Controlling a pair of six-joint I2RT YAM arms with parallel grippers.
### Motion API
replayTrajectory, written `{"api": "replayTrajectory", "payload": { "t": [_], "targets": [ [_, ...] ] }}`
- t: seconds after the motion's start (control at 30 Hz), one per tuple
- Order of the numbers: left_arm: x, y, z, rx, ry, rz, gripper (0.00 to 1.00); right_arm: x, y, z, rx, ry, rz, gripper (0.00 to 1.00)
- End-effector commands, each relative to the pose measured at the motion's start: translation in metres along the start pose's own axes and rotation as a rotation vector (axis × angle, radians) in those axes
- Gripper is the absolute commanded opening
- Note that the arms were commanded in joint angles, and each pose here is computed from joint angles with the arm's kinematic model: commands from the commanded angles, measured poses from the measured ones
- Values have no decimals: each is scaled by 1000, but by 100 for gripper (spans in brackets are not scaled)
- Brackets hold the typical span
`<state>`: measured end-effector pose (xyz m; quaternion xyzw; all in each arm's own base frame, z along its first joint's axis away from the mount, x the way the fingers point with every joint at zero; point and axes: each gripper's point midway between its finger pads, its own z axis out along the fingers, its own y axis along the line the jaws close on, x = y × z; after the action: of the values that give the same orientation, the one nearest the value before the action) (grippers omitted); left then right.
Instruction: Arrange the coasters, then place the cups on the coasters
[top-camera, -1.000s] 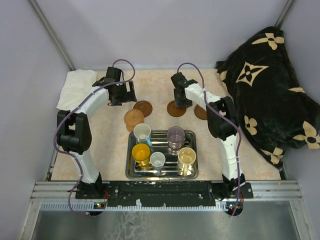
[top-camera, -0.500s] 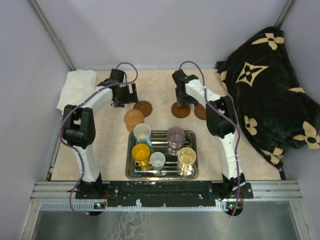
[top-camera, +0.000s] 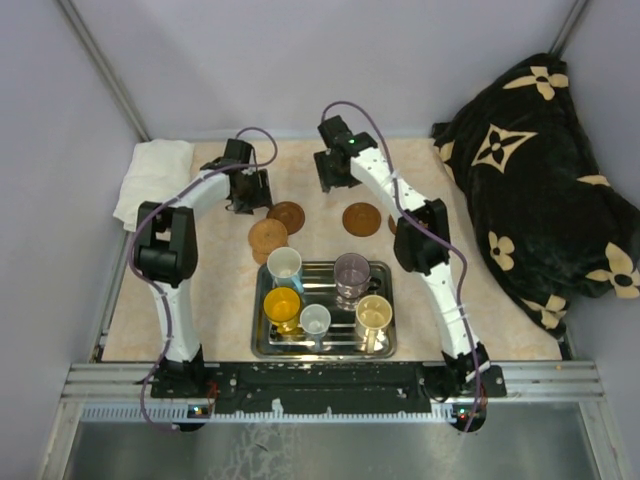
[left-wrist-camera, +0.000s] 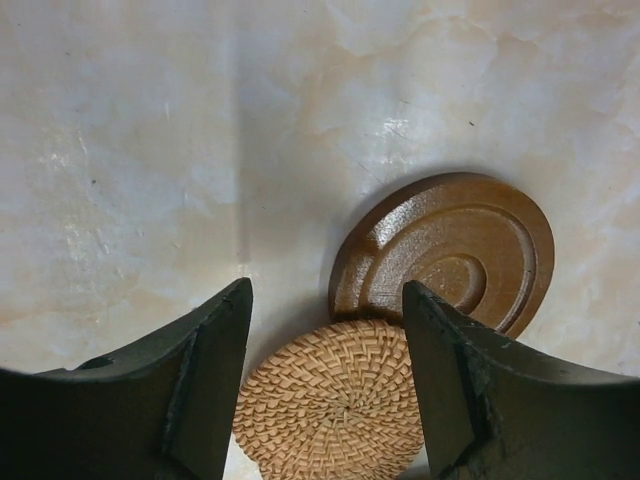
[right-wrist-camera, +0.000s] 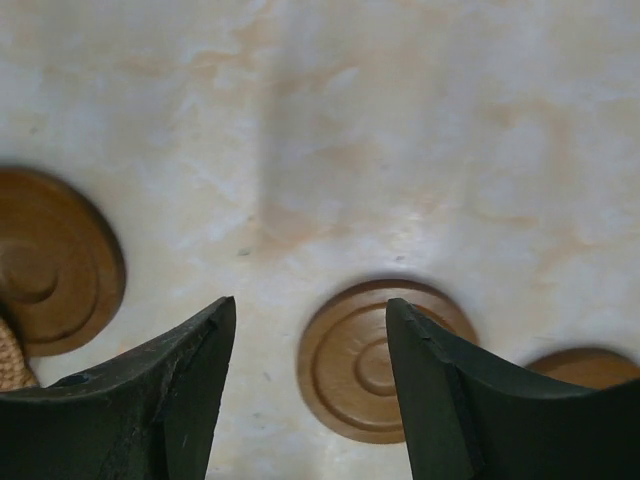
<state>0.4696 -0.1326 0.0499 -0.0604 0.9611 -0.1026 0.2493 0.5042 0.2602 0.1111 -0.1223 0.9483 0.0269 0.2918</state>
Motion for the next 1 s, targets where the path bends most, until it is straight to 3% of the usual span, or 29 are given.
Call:
{"api": "replayTrajectory", "payload": {
  "t": [0.0, 0.27, 0.67, 0.97],
  "targets": [
    [-3, 8, 6, -15, 26, -30, 68, 27, 59, 17, -148, 60, -115, 62],
    [8, 19, 27, -103, 148, -7, 61, 26, 71, 21, -156, 45, -123, 61],
    [64, 36, 30, -330, 341, 208, 56, 15, 53, 10, -71, 5, -102, 61],
    [94, 5, 29, -167, 405, 248, 56, 12, 39, 7, -47, 4, -81, 59]
  ]
}}
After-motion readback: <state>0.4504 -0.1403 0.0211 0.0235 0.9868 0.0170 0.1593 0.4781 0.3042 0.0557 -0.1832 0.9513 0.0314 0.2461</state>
